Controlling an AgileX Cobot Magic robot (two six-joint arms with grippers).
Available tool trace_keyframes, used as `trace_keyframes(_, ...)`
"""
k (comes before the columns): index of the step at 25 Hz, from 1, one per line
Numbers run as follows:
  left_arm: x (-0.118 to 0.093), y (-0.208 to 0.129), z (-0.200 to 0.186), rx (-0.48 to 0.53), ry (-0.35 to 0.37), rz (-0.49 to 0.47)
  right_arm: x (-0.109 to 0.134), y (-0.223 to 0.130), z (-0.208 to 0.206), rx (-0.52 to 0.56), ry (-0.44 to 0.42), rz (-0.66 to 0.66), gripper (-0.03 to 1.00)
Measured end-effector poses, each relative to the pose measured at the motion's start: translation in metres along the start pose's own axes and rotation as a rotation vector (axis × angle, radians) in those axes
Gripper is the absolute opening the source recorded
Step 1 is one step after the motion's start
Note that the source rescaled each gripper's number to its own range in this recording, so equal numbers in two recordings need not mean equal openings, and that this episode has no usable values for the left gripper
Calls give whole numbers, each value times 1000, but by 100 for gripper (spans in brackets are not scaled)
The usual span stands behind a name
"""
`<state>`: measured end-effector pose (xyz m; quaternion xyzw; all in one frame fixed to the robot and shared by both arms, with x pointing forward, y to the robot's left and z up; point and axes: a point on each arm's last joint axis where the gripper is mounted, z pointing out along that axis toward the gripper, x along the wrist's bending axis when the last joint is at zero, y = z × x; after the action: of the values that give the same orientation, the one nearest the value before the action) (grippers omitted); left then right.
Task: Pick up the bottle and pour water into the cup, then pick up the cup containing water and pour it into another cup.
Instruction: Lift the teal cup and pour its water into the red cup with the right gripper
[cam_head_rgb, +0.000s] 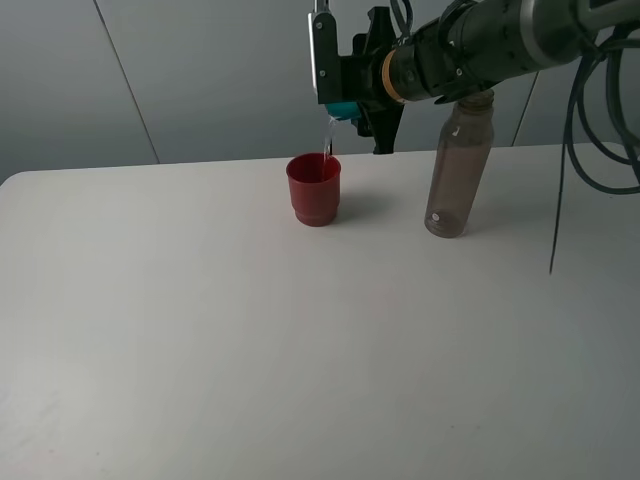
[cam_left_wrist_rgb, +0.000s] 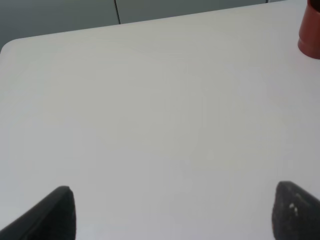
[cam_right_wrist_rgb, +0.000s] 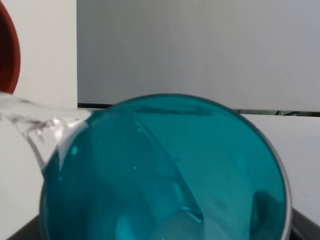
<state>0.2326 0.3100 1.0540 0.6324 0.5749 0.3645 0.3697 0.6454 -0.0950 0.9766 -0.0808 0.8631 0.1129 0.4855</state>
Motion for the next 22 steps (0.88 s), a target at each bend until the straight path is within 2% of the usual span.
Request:
trace_keyframes(16, 0, 0, 0, 0, 0, 2, -1, 9, 12, 39, -31, 4, 19)
trace_keyframes(22, 0, 0, 0, 0, 0, 2, 0, 14, 11, 36, -32, -68, 19)
